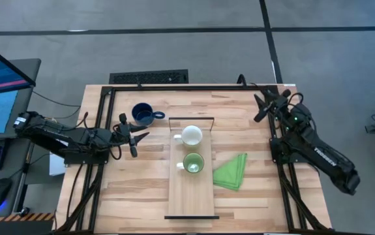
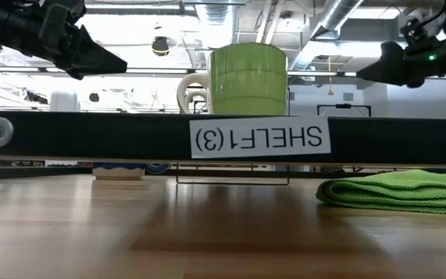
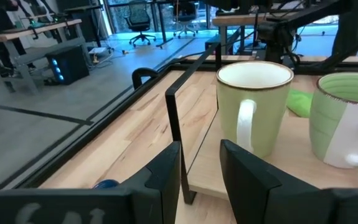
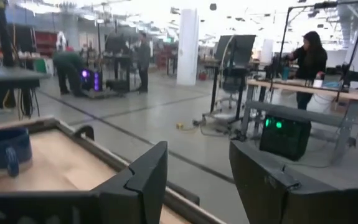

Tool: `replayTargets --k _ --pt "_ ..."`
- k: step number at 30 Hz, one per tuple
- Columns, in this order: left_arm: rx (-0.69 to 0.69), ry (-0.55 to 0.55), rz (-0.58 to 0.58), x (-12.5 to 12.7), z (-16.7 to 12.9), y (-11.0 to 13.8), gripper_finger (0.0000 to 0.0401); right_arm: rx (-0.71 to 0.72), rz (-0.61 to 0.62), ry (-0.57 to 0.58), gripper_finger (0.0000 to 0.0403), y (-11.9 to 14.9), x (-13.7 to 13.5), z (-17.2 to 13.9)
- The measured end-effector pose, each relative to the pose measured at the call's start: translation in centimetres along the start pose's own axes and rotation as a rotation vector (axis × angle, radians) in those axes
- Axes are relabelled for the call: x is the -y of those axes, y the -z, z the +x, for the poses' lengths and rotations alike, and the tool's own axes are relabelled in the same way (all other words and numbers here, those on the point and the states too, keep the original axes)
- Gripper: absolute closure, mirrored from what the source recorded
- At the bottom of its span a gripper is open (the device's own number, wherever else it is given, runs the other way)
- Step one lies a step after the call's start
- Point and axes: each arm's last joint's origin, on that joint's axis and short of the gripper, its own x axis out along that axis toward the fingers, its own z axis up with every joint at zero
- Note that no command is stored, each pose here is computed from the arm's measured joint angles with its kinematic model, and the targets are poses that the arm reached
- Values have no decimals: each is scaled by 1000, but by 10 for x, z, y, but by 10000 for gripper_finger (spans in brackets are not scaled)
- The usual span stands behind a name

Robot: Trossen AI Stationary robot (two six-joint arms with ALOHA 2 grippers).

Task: Stack small to large cups/mugs on shelf
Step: Put the blue mug on the shelf

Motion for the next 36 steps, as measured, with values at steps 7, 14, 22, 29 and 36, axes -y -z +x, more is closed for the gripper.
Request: replayTargets --k 7,14,22,29,36 --pt "26 -95 3 -5 1 -3 296 -21 -9 -2 207 2 0 -4" --pt "-16 -260 -35 -27 6 -23 296 -21 40 -10 208 2 -1 -4" --pt "-142 -421 -182 -64 -3 -63 296 -97 33 -44 208 10 -4 -5" --pt "-251 -509 -295 -85 -10 -89 296 -137 31 -49 207 14 -5 -5" --pt "-335 -547 -265 -98 12 -96 295 -138 32 -49 209 14 -5 -5"
